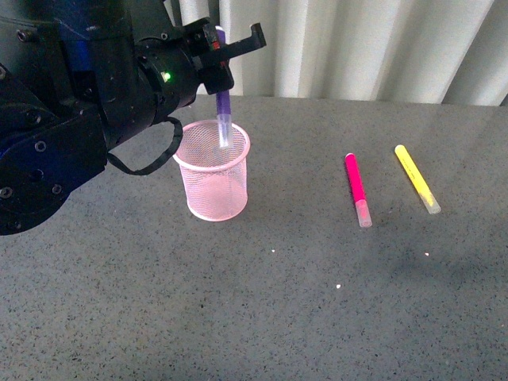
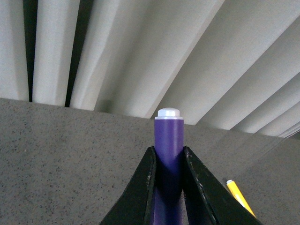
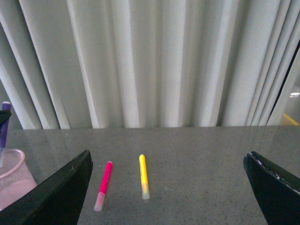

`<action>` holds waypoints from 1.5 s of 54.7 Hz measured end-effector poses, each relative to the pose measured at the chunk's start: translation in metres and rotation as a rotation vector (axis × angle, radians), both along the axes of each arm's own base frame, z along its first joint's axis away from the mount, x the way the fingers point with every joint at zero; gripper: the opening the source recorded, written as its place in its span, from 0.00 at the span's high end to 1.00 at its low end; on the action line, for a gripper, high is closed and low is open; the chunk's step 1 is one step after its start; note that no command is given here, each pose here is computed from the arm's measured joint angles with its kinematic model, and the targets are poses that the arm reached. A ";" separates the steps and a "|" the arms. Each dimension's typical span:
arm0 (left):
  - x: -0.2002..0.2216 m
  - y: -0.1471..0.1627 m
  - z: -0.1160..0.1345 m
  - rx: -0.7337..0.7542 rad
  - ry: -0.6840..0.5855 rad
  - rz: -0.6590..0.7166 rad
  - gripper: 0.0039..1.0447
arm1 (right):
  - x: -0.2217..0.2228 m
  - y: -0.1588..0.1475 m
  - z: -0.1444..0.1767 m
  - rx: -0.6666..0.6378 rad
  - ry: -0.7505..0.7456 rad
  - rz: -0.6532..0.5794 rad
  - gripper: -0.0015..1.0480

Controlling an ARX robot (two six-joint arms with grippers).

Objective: Insert purple and pink pens into pink cup

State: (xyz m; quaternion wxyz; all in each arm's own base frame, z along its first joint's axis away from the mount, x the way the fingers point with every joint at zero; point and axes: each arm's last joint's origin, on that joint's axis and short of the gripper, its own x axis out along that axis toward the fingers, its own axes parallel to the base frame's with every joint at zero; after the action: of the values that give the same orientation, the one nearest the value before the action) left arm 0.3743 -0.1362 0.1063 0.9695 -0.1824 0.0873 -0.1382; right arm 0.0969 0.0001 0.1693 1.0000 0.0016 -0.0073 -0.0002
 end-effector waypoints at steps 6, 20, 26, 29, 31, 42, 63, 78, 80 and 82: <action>0.003 0.004 -0.005 0.004 0.007 0.012 0.88 | 0.000 0.000 0.000 0.000 0.000 0.000 0.07; 0.012 0.009 -0.005 -0.001 -0.003 0.028 0.88 | 0.000 0.000 0.000 0.000 0.000 0.000 0.07; 0.012 0.011 -0.008 0.000 0.001 0.027 0.88 | 0.000 0.000 0.000 0.000 0.000 0.000 0.07; 0.013 0.011 -0.009 0.001 0.000 0.027 0.88 | 0.000 0.000 0.000 0.000 0.000 0.000 0.07; 0.013 0.012 -0.010 0.001 0.000 0.027 0.88 | 0.000 0.000 0.000 0.000 0.000 0.000 0.07; 0.013 0.013 -0.012 -0.001 0.007 0.043 0.88 | 0.000 0.000 0.000 0.000 0.000 0.000 0.07; 0.011 0.017 -0.017 -0.037 0.061 0.071 0.53 | 0.000 0.000 0.000 0.000 0.000 0.000 0.07; -0.006 0.033 0.016 0.000 0.127 0.071 0.05 | 0.000 0.000 0.000 0.000 0.000 0.000 0.07; -0.012 0.036 0.024 0.048 0.155 0.050 0.06 | 0.000 0.000 0.000 0.000 0.000 0.000 0.07; -0.018 0.040 0.030 0.081 0.176 0.040 0.07 | 0.000 0.000 0.000 0.000 0.000 0.000 0.07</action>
State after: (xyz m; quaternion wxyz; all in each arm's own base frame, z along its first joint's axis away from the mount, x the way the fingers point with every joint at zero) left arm 0.3565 -0.0963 0.1364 0.9673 -0.1562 0.1738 -0.0987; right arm 0.0969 0.0001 0.1693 1.0000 0.0016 -0.0073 0.0000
